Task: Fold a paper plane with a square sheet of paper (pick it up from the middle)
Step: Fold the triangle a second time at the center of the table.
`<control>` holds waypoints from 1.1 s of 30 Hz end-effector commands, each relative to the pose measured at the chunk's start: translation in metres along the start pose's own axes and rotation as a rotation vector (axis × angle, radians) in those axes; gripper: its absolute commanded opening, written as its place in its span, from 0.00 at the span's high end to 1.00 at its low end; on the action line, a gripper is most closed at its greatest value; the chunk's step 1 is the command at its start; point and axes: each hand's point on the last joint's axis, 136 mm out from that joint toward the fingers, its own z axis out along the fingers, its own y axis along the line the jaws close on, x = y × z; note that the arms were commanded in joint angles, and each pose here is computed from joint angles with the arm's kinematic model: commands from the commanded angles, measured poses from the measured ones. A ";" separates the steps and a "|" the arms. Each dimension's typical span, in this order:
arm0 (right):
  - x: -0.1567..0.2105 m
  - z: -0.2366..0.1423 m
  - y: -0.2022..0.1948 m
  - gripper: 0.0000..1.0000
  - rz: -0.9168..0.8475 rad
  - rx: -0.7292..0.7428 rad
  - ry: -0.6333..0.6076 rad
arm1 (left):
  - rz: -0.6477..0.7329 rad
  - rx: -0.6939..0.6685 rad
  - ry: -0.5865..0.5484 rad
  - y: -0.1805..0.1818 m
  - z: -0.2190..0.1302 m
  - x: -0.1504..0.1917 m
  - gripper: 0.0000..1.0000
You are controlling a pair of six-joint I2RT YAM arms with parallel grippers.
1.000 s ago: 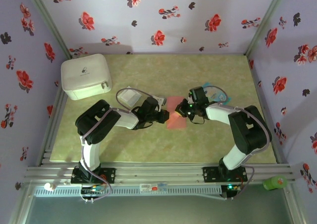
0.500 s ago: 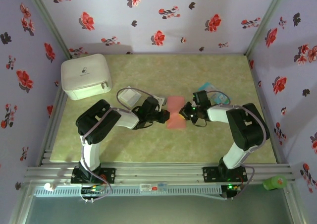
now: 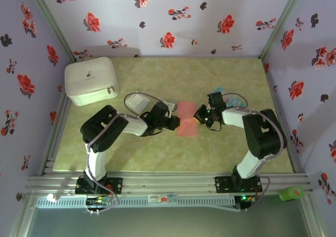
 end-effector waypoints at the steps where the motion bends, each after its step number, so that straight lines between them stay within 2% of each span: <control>1: -0.004 0.002 -0.040 1.00 0.059 0.126 -0.046 | -0.022 -0.056 0.095 0.022 0.006 0.029 0.98; 4: -0.005 -0.001 -0.037 1.00 0.048 0.119 -0.035 | -0.023 -0.054 0.093 0.021 0.005 0.028 0.98; 9: -0.007 -0.019 0.007 1.00 -0.034 -0.022 -0.031 | -0.022 -0.050 0.092 0.020 0.005 0.027 0.98; 13: 0.012 -0.017 0.039 0.99 -0.089 -0.129 0.056 | -0.021 -0.050 0.088 0.019 0.004 0.026 0.98; 17: 0.036 -0.002 0.049 0.99 -0.133 -0.124 0.126 | -0.020 -0.050 0.089 0.019 0.004 0.026 0.98; 26: 0.039 0.010 0.023 1.00 -0.113 -0.048 0.115 | -0.021 -0.050 0.092 0.019 0.005 0.026 0.98; 33: 0.036 0.013 -0.030 1.00 -0.094 0.121 0.113 | -0.032 -0.019 0.085 0.006 0.001 0.014 0.97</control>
